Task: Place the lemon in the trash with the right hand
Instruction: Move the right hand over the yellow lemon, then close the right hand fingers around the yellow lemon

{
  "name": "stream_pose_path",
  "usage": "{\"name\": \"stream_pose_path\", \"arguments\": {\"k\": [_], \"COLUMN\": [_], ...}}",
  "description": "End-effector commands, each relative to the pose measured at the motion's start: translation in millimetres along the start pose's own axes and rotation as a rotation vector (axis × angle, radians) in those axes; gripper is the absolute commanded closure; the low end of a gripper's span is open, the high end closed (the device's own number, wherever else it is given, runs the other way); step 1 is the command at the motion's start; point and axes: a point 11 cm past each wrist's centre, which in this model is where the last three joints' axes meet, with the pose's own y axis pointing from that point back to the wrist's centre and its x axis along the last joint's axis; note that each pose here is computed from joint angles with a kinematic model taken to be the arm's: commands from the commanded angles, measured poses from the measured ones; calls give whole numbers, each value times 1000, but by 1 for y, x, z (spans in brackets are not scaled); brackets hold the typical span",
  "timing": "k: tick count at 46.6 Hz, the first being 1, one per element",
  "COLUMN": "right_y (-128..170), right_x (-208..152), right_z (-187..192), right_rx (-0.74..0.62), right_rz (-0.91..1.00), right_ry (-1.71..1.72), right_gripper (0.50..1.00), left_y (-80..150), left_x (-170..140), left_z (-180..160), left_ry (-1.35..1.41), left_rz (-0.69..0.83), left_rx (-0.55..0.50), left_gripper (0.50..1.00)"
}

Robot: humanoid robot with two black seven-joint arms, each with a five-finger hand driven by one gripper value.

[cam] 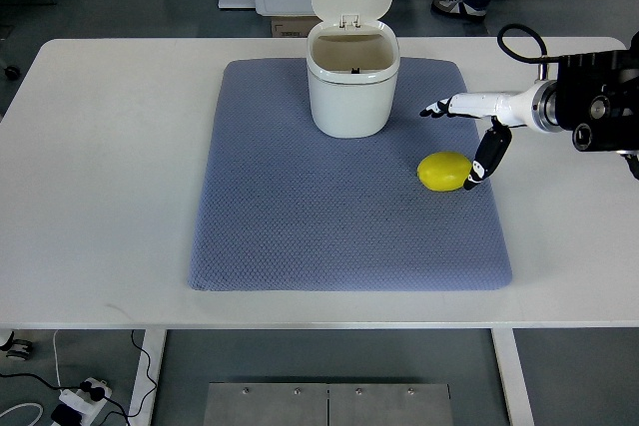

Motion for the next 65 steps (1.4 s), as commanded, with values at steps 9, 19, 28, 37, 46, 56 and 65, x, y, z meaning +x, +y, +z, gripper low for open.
{"name": "stream_pose_path", "arguments": {"k": [9, 19, 28, 37, 46, 56, 65], "right_y": [-10, -17, -22, -26, -28, -29, -30], "right_x": [-8, -13, -22, -28, -23, -17, -17], "right_z": [-11, -14, -11, -5, -2, 0, -1], "right_rx": [-3, -2, -18, -26, -33, -37, -37], "right_rz": [-10, -13, -31, -35, -17, -1, 1], "right_ry": [50, 66, 61, 51, 55, 58, 61], "right_gripper": [504, 532, 563, 605, 657, 699, 714], "left_y": [0, 0, 0, 0, 0, 0, 0], "left_x": [0, 0, 0, 0, 0, 0, 0], "left_z": [0, 0, 0, 0, 0, 0, 0], "left_ry": [0, 0, 0, 0, 0, 0, 0], "left_rz": [0, 0, -1, 0, 0, 0, 0], "left_rx": [0, 0, 0, 0, 0, 0, 0], "left_gripper": [500, 500, 500, 500, 500, 500, 500]}}
